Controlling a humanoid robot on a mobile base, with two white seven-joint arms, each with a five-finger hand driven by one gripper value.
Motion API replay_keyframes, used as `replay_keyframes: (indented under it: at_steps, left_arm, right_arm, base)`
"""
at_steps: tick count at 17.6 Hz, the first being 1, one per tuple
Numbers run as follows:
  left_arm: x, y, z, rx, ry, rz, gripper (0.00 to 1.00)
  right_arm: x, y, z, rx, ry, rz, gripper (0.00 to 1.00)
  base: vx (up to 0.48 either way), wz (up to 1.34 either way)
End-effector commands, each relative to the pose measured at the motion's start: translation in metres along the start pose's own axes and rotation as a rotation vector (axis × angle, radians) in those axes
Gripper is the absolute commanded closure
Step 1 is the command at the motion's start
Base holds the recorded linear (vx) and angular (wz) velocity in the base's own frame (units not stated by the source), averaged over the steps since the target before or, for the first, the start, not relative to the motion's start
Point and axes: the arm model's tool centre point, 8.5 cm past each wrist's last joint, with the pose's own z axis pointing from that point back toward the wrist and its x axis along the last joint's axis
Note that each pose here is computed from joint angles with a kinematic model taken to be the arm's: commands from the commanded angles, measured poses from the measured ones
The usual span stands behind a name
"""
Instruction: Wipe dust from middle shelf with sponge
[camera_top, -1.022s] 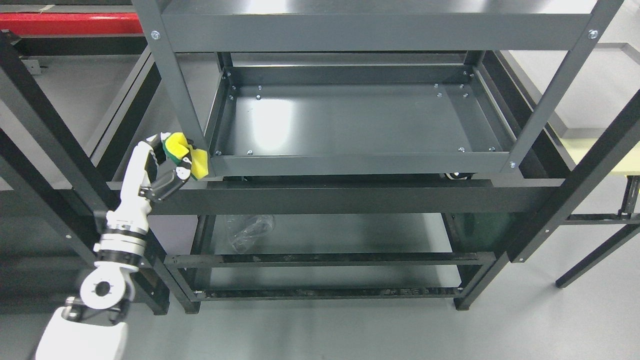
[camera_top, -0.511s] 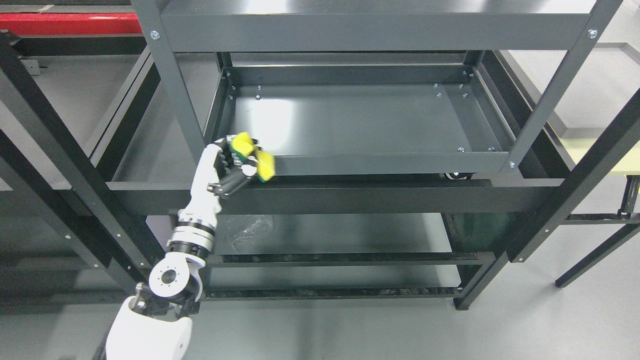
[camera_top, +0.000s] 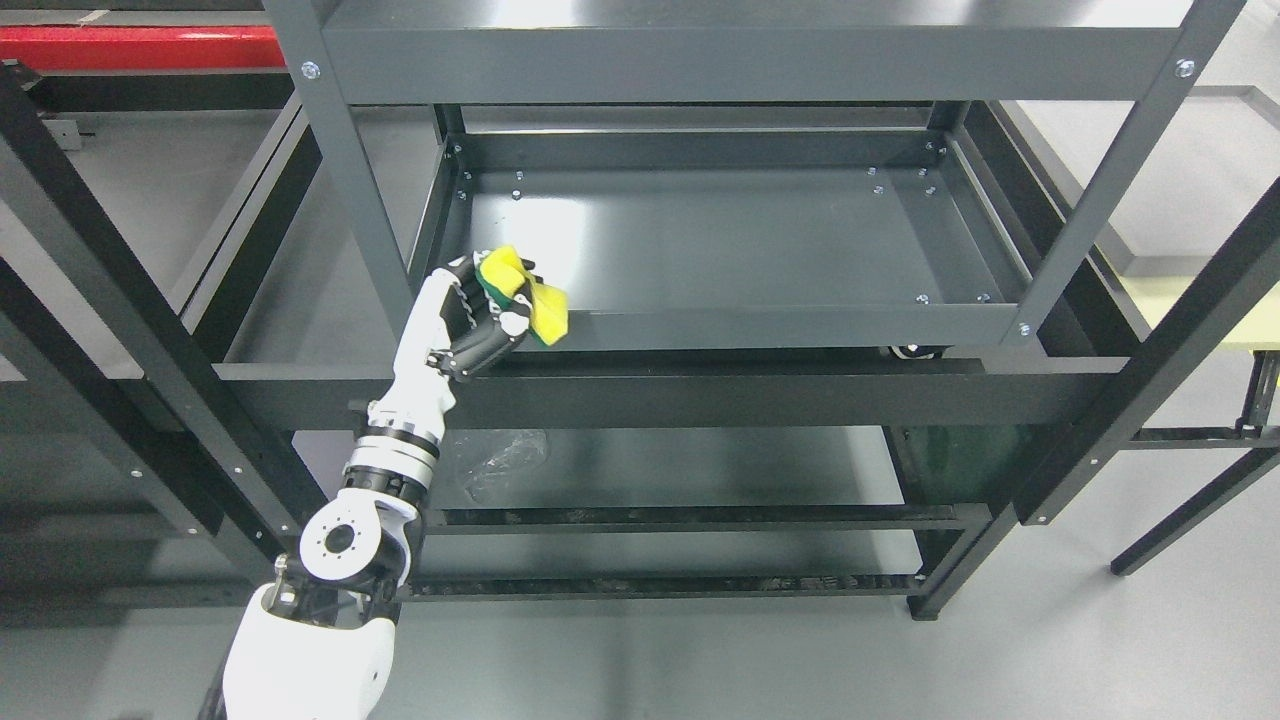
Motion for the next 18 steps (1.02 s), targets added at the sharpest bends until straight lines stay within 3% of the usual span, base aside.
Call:
replay_keyframes:
  at_steps: [1, 4, 9, 18]
  left_arm:
    - [-0.057, 0.031, 0.041, 0.083, 0.084, -0.003, 1.00]
    - [-0.061, 0.041, 0.052, 0.075, 0.072, 0.002, 1.00]
    - [-0.032, 0.039, 0.040, 0.066, -0.015, 0.010, 1.00]
    - [-0.033, 0.032, 0.039, 0.051, -0.013, 0.013, 1.00]
  right_arm:
    - [0.002, -0.010, -0.001, -0.015, 0.050, 0.003, 0.00]
    - [0.002, -0.010, -0.001, -0.015, 0.050, 0.003, 0.00]
    - [0.002, -0.010, -0.001, -0.015, 0.050, 0.003, 0.00]
    - [0.002, -0.010, -0.001, -0.016, 0.050, 0.003, 0.00]
  base:
    - [0.000, 0.00]
    - [0.000, 0.00]
    - [0.002, 0.00]
    - [0.001, 0.00]
